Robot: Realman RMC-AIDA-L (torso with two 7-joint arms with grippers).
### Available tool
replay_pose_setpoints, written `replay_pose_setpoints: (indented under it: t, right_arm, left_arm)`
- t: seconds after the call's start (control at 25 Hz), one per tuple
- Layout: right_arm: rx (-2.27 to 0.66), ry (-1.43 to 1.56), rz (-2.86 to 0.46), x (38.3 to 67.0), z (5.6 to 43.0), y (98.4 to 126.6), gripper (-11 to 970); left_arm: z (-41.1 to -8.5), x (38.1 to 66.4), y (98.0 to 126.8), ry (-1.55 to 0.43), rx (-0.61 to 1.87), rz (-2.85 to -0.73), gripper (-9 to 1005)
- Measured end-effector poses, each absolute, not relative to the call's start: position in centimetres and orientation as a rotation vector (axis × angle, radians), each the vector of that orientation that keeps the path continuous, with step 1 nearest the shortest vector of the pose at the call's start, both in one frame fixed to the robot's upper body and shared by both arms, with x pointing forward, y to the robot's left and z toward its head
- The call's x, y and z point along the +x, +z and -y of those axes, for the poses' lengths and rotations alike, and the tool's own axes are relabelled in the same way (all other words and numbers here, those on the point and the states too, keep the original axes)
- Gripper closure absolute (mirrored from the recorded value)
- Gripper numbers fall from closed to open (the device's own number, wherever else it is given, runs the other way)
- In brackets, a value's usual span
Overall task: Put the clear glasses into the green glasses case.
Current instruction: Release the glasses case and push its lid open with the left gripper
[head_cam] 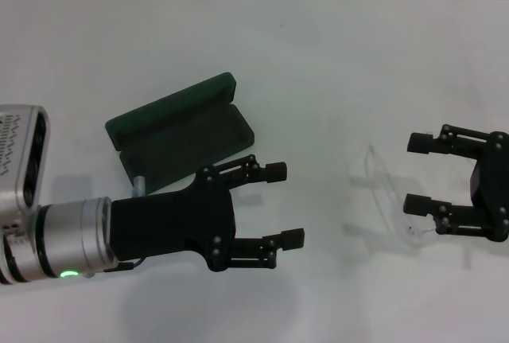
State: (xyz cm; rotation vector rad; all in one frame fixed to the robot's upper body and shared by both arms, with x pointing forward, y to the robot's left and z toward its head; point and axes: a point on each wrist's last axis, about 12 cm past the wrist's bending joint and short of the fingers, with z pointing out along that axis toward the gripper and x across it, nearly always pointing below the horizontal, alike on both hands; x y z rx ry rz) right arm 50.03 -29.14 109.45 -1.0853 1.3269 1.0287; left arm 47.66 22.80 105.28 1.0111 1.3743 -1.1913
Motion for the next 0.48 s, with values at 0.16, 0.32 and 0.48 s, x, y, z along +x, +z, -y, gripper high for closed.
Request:
replay_pose_setpoints:
  t: [0.16, 0.32, 0.48]
  right_arm:
    - [-1.085, 1.031, -1.331, 49.97, 29.13, 109.37, 210]
    - [-1.084, 1.025, -1.338, 50.02, 29.25, 109.34, 213]
    - [-1.086, 1.024, -1.34, 50.02, 29.31, 109.33, 217]
  left_arm:
    - [-22.79, 47.66, 105.28, -1.19, 1.012, -1.372, 117]
    - [-22.74, 47.66, 105.28, -1.186, 1.016, -1.367, 117]
    - [-22.9, 47.8, 105.25, -1.164, 0.999, -1.367, 118]
